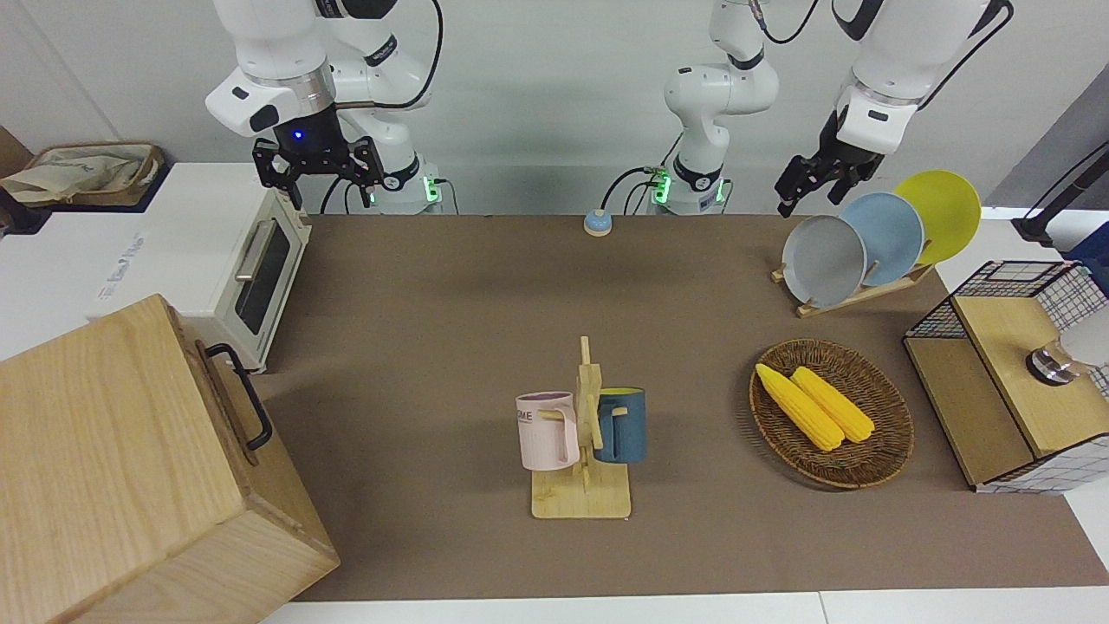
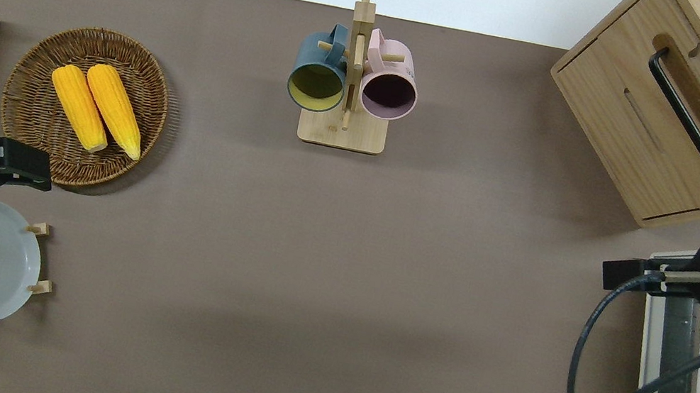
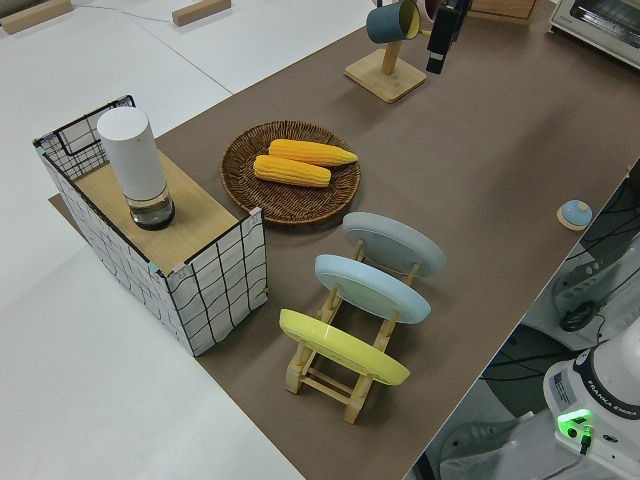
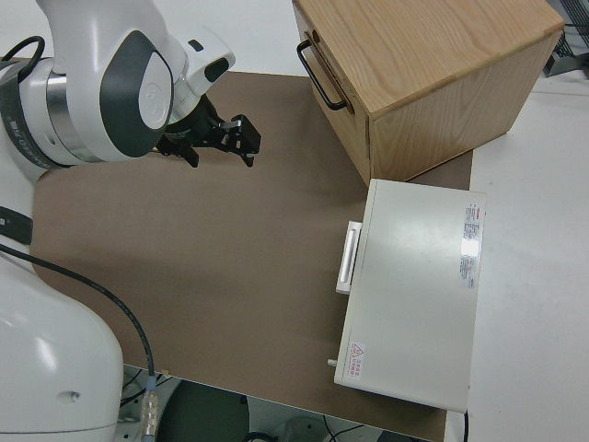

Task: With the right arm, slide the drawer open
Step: 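Raise the right arm and swing the right gripper toward the wooden drawer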

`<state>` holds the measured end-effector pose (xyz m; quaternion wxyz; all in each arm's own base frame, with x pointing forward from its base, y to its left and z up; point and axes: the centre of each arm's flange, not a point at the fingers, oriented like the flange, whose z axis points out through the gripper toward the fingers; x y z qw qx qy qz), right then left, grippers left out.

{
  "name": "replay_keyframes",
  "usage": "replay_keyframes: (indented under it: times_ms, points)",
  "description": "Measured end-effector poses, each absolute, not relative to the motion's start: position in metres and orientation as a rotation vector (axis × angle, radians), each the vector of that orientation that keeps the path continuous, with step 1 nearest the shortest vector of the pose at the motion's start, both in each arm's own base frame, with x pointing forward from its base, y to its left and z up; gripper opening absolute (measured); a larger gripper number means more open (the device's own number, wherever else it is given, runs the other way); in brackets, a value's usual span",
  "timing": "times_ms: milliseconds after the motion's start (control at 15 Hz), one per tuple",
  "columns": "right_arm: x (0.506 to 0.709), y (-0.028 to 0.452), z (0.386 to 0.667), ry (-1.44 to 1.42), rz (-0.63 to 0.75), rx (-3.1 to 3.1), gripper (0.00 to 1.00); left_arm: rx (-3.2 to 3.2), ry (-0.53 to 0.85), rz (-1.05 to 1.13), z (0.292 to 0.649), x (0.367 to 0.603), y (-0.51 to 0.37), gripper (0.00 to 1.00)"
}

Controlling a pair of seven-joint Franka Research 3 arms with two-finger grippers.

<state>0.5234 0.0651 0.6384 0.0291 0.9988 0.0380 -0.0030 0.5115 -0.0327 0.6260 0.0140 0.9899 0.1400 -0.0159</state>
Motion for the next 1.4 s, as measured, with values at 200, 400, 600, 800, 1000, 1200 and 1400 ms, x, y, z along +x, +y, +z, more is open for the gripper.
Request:
replay_keyframes:
  times_ms: [200, 400, 600, 800, 1000, 1200, 1400]
  points:
    - [0.523, 0.067, 0.642, 0.123, 0.003, 3.082, 1.0, 3.083, 0.436, -0.049, 0.626, 0.512, -0.033, 1.0]
    - [0.523, 0.068, 0.647, 0.124, 0.02, 3.083, 1.0, 3.083, 0.436, -0.049, 0.626, 0.512, -0.033, 1.0]
    - [0.523, 0.068, 0.647, 0.124, 0.021, 3.083, 0.99, 3.083, 0.436, -0.049, 0.626, 0.512, -0.033, 1.0]
    - [0.523, 0.068, 0.648, 0.124, 0.022, 3.083, 0.99, 3.083, 0.436, -0.049, 0.626, 0.512, -0.033, 1.0]
    - [0.523, 0.068, 0.649, 0.121, 0.028, 3.083, 0.99, 3.083, 0.436, -0.049, 0.626, 0.512, -0.033, 1.0]
    - [0.525, 0.072, 0.651, 0.047, 0.062, 3.076, 0.99, 3.083, 0.436, -0.049, 0.626, 0.512, -0.033, 1.0]
    - [0.524, 0.096, 0.648, 0.053, 0.093, 2.994, 0.99, 3.083, 0.436, -0.049, 0.626, 0.512, -0.033, 1.0]
